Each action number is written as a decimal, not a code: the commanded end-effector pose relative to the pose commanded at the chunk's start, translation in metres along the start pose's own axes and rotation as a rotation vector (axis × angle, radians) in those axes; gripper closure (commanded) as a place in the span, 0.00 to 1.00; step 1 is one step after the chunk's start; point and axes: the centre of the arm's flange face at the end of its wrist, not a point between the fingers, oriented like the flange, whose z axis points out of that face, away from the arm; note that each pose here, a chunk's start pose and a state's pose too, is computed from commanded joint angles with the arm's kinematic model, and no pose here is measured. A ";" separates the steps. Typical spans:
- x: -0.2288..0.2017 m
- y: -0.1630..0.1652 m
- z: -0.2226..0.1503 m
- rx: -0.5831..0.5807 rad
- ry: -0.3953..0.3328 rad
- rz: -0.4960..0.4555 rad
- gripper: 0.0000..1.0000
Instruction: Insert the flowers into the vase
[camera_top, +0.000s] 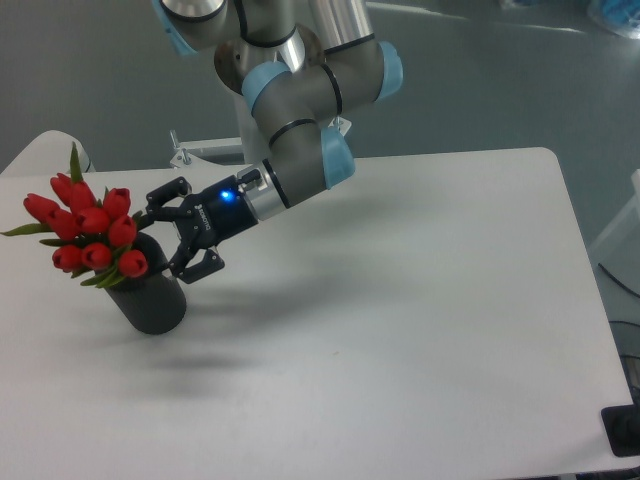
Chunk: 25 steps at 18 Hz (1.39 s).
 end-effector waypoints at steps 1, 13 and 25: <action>-0.002 0.001 -0.005 0.001 -0.010 -0.004 0.17; -0.030 0.006 -0.071 0.007 -0.143 -0.009 0.12; -0.095 0.025 -0.136 -0.124 -0.235 -0.028 0.00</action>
